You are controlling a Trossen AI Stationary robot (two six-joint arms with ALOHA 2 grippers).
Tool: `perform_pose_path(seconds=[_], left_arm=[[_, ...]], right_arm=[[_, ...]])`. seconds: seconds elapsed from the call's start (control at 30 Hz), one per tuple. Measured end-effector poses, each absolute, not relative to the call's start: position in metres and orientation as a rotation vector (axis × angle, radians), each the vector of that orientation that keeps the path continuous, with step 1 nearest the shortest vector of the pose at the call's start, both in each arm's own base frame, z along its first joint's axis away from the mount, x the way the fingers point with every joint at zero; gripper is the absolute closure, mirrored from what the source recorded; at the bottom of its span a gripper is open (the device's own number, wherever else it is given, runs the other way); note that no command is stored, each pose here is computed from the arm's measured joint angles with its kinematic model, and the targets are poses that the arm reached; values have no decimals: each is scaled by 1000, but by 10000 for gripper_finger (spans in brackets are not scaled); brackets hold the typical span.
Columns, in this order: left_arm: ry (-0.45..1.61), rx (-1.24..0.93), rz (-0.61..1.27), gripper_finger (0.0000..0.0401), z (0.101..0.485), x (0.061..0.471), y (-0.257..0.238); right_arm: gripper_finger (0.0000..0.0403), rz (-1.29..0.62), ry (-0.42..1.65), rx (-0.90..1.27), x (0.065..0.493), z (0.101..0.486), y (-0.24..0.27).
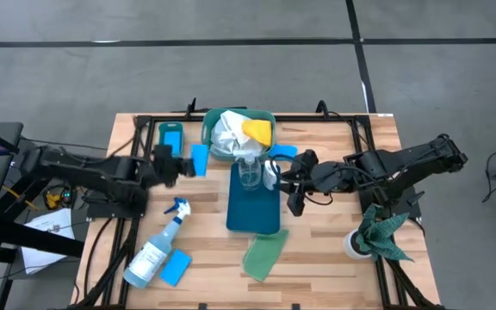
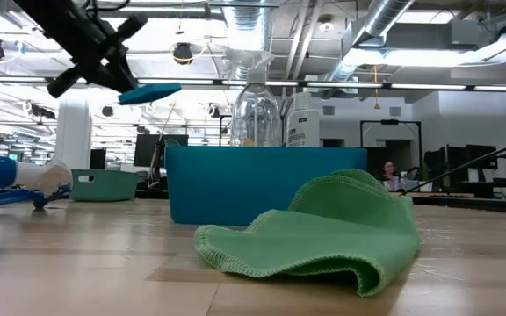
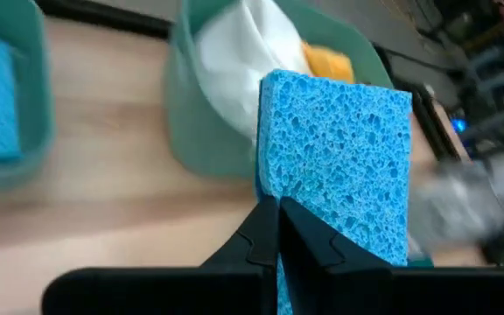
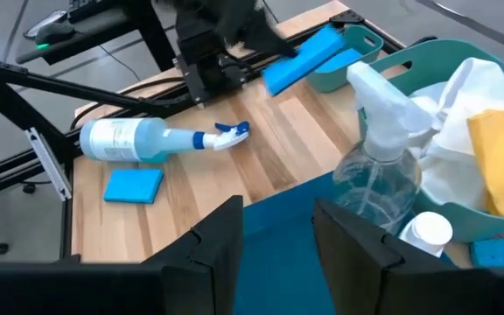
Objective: Pick & Place Kitchen Items
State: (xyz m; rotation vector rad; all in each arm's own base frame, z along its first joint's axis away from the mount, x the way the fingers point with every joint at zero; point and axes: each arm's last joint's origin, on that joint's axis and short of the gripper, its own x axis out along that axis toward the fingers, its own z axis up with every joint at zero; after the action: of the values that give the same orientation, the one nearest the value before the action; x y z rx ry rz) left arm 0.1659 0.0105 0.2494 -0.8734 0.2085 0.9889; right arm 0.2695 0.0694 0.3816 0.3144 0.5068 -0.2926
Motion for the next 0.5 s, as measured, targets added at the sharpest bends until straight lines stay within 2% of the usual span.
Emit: perform_pose_path(seconds=[0.5], left_arm=[[239,-881,1211,401,258,123,96]], right_arm=[[271,-306,502,343,270,382,68]])
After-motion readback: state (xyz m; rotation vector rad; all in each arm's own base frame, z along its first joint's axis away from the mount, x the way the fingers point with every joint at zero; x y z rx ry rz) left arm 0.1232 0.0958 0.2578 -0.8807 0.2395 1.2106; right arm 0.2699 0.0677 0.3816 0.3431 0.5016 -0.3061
